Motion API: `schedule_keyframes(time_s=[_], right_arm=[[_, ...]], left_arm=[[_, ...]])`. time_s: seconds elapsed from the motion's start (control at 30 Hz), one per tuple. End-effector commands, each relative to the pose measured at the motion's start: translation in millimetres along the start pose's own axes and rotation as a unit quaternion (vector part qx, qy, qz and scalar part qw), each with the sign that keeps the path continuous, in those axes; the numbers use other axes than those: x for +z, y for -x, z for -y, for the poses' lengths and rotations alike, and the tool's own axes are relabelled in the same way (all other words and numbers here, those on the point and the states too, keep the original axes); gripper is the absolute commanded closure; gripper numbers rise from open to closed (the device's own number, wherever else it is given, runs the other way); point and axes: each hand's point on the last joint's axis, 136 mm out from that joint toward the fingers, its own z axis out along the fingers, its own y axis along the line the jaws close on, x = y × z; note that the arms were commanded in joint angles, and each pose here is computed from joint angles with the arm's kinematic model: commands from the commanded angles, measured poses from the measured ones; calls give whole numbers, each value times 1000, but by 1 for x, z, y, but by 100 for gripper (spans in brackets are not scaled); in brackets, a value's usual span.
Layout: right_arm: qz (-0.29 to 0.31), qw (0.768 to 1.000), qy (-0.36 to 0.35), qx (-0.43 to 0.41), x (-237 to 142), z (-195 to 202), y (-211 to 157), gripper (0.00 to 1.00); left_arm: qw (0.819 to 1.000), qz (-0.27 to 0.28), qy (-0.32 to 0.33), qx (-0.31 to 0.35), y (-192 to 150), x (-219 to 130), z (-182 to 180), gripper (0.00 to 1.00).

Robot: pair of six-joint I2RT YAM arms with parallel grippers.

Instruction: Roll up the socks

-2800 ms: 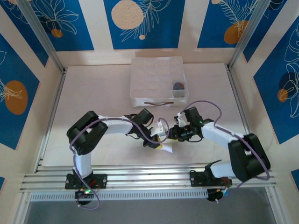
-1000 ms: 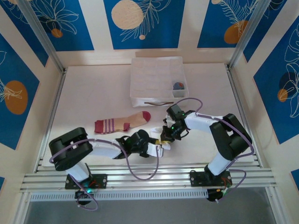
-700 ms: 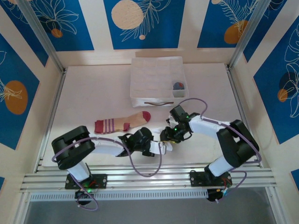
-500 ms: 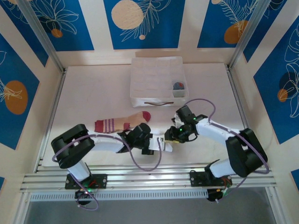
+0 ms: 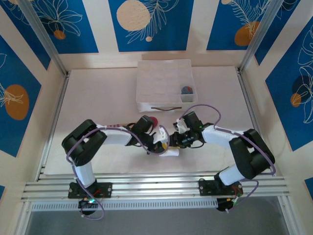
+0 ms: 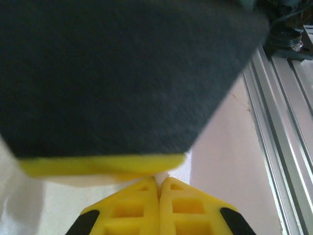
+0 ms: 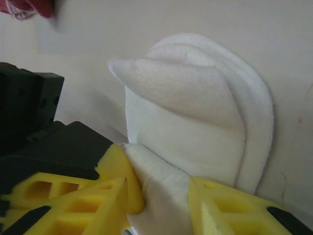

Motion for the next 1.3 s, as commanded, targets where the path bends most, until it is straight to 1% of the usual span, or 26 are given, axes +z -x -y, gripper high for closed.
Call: schedule_keyframes(time_s=[0.0,0.13,0.3,0.33,0.43,0.5,0.57,0.7,0.73,0.83,0.9,1.0,1.07,1.13,1.17,1.27], right_arm=[[-16,999,33,-16,4,-7,-7,59],[-18,999,32,-24,3,-6,-12,59],[-20,999,26,-23,4,-2,-16,61],[-22,999,18,-18,5,0,-16,63],[-31,999,-18,5,8,12,-17,79],[-40,997,-54,25,10,24,-17,85],[-54,994,-84,42,11,33,-18,91],[-78,988,-121,63,13,43,-19,95],[-83,986,-129,66,14,44,-20,95],[-98,981,-149,81,14,50,-22,96],[-104,979,-153,88,15,50,-23,96],[-110,977,-156,90,16,50,-24,96],[-113,977,-158,89,16,49,-25,96],[-116,976,-158,90,17,50,-26,96],[-118,976,-157,90,17,49,-27,96],[-118,977,-155,87,18,48,-26,96]], left_arm=[[991,-45,22,-126,-35,-1,-22,100],[979,-62,39,-191,-52,-1,-38,100],[971,-73,47,-224,-62,2,-46,100],[970,-74,49,-227,-62,2,-47,100],[972,-69,54,-218,-62,1,-49,100],[979,-51,53,-190,-57,-1,-46,100],[988,-20,55,-146,-46,-7,-41,99],[996,30,55,-58,-24,-20,-26,77],[998,41,49,-29,-18,-23,-20,74],[995,65,54,48,-6,-32,-7,69],[990,76,75,96,0,-39,-2,67],[972,90,125,176,10,-49,5,64],[955,73,163,237,10,-50,10,60],[940,47,191,277,7,-48,13,56],[935,35,199,293,6,-46,14,56],[925,0,203,323,-1,-35,17,55]])
